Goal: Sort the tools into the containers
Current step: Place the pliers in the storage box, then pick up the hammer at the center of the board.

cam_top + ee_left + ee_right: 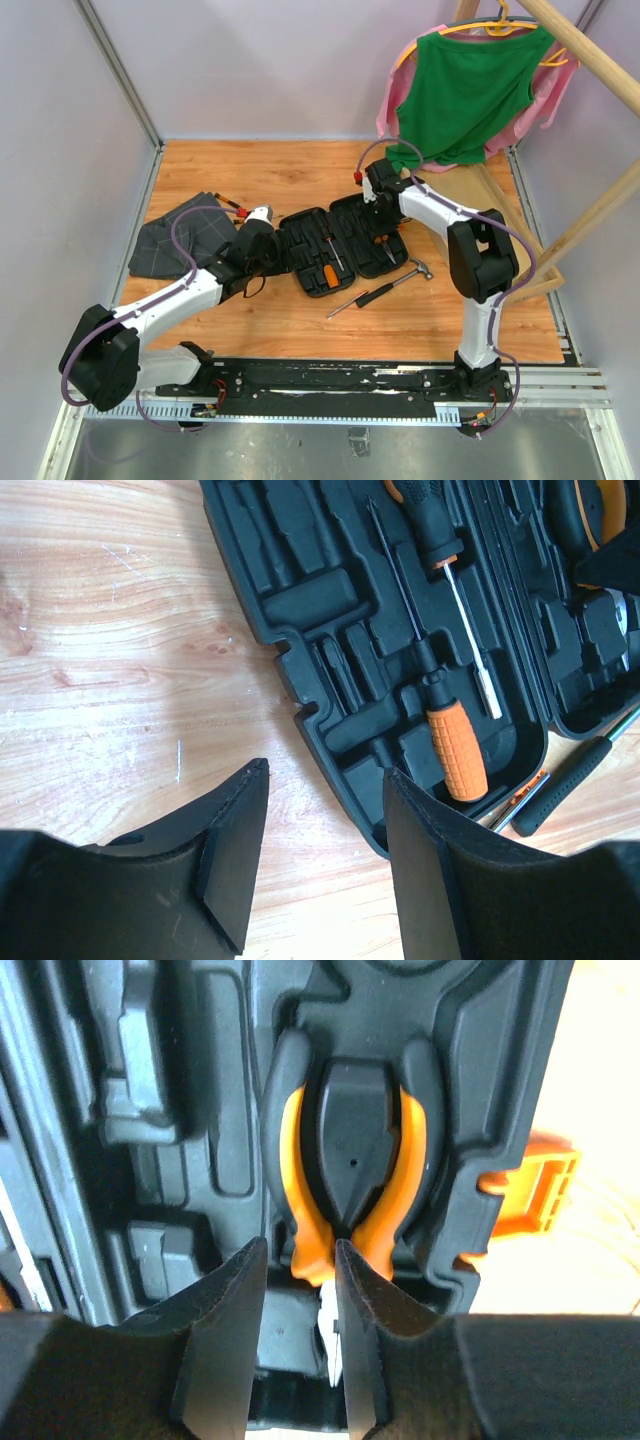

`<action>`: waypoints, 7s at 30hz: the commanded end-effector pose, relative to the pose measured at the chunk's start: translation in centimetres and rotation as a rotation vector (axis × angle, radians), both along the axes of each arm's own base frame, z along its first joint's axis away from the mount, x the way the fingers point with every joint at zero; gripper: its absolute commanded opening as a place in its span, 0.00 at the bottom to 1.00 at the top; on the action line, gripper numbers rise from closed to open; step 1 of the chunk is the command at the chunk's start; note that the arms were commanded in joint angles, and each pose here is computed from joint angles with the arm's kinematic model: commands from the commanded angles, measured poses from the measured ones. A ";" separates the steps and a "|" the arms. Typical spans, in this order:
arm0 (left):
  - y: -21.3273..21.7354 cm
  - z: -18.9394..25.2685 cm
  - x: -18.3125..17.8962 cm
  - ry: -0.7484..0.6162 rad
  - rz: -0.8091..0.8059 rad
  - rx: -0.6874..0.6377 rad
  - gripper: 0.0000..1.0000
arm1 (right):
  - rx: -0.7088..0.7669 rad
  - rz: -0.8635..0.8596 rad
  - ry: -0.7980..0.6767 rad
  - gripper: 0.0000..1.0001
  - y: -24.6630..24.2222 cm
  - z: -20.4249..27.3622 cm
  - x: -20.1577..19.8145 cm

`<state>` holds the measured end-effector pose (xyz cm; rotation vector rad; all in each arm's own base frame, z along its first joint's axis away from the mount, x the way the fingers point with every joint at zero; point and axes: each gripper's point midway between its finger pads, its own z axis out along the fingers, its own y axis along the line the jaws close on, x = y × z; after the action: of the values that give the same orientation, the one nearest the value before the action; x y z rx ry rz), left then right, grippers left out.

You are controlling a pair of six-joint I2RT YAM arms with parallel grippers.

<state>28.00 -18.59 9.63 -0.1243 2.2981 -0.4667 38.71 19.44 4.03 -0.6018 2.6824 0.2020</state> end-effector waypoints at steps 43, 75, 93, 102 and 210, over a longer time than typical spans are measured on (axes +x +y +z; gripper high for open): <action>0.1 1.3 0.7 -0.041 0.009 -0.009 0.53 | -0.184 -0.018 0.144 0.01 -2.5 -6.0 -2.1; 0.2 2.4 0.0 -0.069 -0.030 -0.012 0.54 | 0.088 -0.409 -0.298 0.53 -6.0 8.0 -4.7; -1.0 1.2 -1.1 -0.045 -0.053 -0.038 0.53 | 0.121 -0.755 -0.150 0.55 -7.3 2.9 -9.5; -1.9 1.6 -1.0 -0.047 -0.069 -0.035 0.52 | 0.055 -0.766 -0.112 0.52 -8.2 1.6 -10.8; -20.9 4.5 -7.6 -0.128 -0.636 -0.225 0.73 | 0.830 -0.785 -0.139 0.01 -1.4 9.2 -11.8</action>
<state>19.76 -38.42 12.39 0.5158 2.1781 -1.0090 25.20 16.92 9.28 0.6528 2.3128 0.7915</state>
